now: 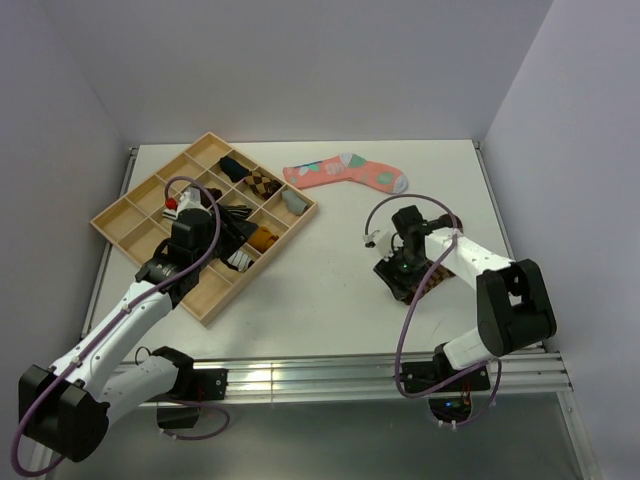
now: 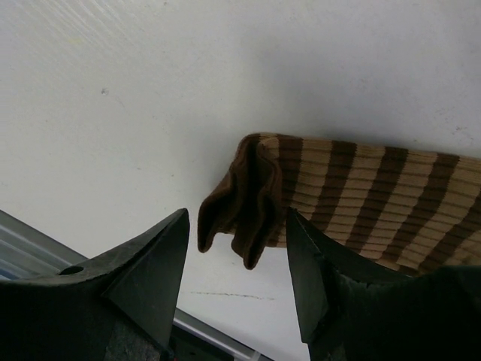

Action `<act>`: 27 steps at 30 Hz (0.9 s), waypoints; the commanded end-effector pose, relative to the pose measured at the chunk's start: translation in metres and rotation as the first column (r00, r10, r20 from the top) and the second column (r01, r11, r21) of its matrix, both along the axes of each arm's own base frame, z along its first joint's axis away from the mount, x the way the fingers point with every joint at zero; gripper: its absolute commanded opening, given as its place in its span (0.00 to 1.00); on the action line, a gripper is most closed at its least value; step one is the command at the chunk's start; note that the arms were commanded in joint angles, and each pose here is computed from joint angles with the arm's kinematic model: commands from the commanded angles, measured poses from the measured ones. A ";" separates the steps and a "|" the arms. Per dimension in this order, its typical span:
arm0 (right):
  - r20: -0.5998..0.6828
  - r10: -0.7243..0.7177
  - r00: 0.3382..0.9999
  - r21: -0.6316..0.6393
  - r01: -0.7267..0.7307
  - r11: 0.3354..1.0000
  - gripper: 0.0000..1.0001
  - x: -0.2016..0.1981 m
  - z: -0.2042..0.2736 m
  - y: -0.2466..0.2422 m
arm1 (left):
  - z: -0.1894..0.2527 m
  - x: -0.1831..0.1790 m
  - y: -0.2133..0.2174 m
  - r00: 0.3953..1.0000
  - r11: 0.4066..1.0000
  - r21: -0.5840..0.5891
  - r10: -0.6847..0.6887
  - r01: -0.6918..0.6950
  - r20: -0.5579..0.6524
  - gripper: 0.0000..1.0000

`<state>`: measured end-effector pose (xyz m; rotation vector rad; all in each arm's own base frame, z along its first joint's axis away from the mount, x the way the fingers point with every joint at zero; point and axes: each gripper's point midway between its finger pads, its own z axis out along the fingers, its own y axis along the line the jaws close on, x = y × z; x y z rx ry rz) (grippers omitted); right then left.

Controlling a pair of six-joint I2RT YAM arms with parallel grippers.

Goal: Roll the socks
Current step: Move the sock to the center of the board.

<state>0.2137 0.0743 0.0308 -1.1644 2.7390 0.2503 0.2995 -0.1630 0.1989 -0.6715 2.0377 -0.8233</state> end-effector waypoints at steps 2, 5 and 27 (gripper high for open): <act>-0.016 0.032 0.999 -0.006 -0.032 0.999 0.61 -0.011 -0.003 0.008 | 0.004 0.002 -0.005 0.999 1.000 0.000 -0.028 0.028 0.028 0.53; 0.002 0.035 0.999 -0.034 -0.035 0.999 0.61 -0.011 -0.004 0.009 | 0.002 0.002 -0.006 0.999 1.000 -0.002 -0.031 0.031 0.024 0.53; 0.151 0.028 0.988 -0.213 0.005 0.977 0.46 0.002 -0.009 -0.002 | -0.006 0.004 -0.009 0.999 0.999 0.005 -0.046 0.046 0.011 0.52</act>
